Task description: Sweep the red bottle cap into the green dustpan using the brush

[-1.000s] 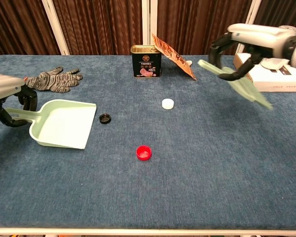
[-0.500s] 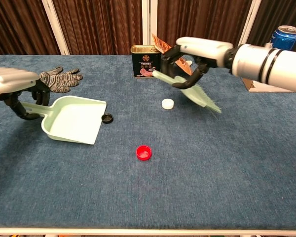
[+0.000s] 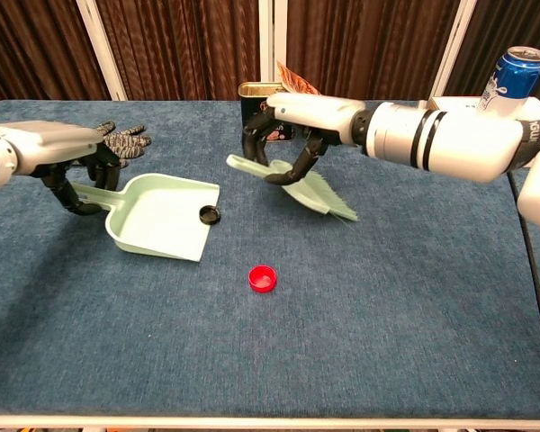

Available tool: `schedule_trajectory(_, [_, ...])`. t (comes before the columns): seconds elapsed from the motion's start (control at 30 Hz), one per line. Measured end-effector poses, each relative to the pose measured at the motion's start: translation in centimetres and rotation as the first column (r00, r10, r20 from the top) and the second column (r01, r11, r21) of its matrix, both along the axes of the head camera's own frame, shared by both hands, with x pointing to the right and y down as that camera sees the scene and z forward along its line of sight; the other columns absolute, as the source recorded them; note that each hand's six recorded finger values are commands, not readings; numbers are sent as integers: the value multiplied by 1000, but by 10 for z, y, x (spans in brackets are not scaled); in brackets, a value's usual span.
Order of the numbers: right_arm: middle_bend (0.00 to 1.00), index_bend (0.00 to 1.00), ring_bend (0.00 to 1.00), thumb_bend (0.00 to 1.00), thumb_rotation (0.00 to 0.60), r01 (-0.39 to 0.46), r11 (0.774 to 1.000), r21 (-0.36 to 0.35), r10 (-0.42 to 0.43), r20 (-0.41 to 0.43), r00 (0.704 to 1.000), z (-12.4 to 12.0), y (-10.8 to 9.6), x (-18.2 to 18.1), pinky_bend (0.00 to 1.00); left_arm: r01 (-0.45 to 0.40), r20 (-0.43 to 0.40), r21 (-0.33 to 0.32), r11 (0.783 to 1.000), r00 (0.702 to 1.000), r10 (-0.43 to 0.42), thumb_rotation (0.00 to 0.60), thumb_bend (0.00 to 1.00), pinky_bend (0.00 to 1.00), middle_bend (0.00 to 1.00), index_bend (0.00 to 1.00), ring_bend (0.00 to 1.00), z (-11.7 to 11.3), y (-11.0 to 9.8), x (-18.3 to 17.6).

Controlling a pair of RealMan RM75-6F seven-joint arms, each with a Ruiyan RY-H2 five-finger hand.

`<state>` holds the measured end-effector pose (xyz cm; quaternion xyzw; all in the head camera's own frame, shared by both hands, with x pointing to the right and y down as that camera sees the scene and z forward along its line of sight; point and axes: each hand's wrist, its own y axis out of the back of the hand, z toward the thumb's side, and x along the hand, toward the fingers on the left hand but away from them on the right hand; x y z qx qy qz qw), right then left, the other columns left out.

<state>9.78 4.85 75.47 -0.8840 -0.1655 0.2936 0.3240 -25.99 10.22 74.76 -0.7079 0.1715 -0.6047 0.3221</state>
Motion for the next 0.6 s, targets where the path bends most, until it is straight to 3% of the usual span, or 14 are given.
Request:
schedule_trajectory(0.33, [668,823,292,589,600,31,998,-54,-24,127,992,-10,21,-15,59,-40,-31,7,999,999,40,600,348,230,471,511,329,-6,5,22])
schedule_trajectory(0.6, [668,823,293,590,600,73,991,-110,-42,262,964,-31,47,-18,69,-69,-38,1,998,997,69,600,348,231,471,511,328,-12,11,30])
